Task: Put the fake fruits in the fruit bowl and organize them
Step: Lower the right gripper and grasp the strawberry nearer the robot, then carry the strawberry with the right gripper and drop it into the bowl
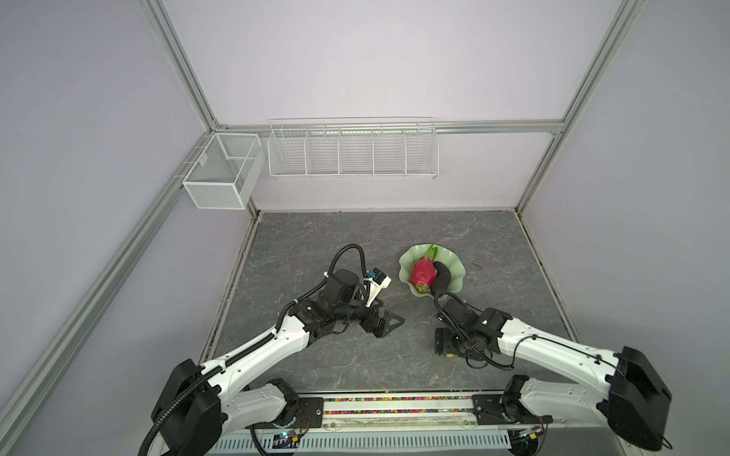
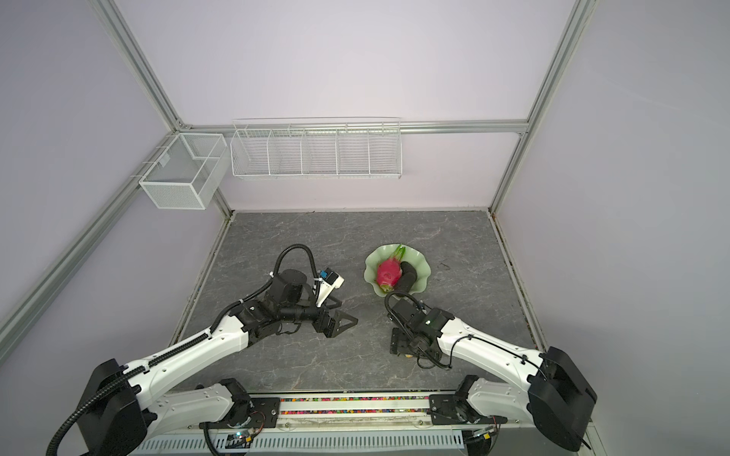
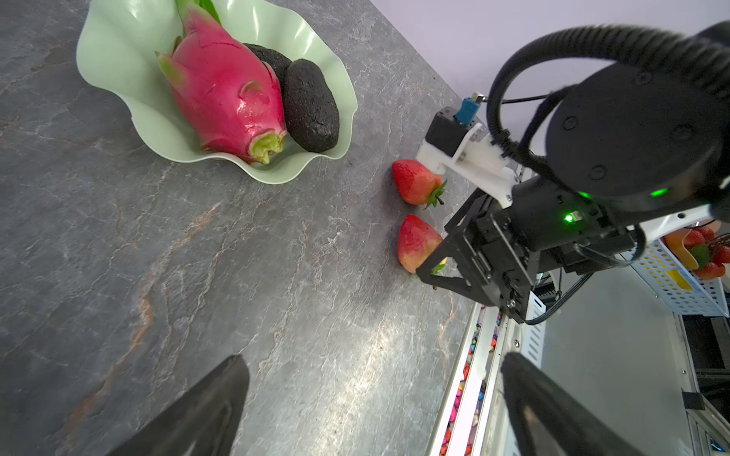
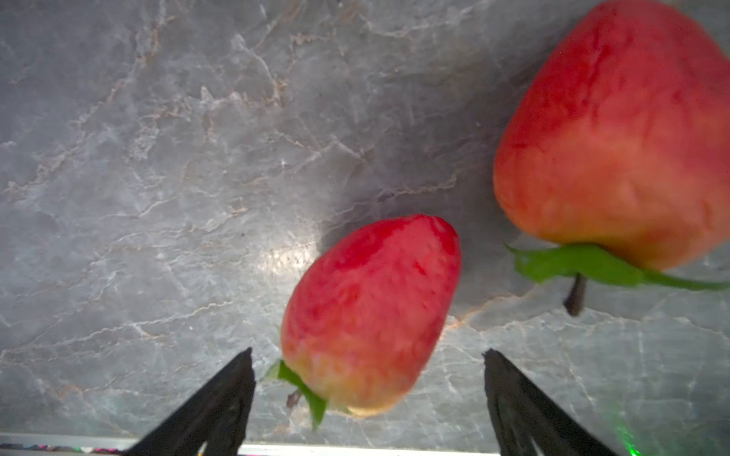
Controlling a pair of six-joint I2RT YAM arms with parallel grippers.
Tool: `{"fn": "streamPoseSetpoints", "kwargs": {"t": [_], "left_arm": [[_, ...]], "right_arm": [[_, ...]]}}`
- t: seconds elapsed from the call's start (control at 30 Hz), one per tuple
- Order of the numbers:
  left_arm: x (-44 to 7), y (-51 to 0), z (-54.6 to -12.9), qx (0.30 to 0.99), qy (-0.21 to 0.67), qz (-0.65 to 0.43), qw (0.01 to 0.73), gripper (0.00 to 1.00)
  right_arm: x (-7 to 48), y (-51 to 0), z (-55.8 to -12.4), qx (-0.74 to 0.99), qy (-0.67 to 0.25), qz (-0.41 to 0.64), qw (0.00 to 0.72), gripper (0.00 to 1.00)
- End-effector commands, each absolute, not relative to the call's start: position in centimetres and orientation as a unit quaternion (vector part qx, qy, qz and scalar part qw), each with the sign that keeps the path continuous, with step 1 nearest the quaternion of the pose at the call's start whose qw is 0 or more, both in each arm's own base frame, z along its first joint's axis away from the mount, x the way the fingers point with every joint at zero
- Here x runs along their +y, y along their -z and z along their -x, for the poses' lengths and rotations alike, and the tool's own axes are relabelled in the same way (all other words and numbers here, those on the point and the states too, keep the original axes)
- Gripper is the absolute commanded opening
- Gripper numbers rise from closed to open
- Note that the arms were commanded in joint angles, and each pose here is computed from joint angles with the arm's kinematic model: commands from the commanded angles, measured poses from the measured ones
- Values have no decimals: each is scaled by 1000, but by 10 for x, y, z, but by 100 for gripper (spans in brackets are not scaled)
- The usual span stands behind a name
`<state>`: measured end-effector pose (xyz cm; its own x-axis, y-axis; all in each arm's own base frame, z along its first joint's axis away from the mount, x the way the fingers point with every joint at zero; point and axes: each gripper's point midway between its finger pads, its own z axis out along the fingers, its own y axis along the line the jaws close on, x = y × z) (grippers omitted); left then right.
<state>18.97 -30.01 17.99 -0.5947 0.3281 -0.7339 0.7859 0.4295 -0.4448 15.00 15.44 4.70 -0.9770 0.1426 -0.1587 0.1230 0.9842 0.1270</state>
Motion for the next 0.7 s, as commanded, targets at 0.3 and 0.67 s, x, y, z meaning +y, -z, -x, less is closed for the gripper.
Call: {"fn": "streamPoseSetpoints", "kwargs": {"t": [0.3, 0.67], "left_arm": [[-303, -180, -198, 791, 406, -343, 302, 99], [-306, -205, -228, 792, 375, -321, 358, 99]], "right_arm": [[164, -32, -167, 990, -48, -87, 98, 63], [163, -105, -216, 986, -77, -41, 141, 53]]}}
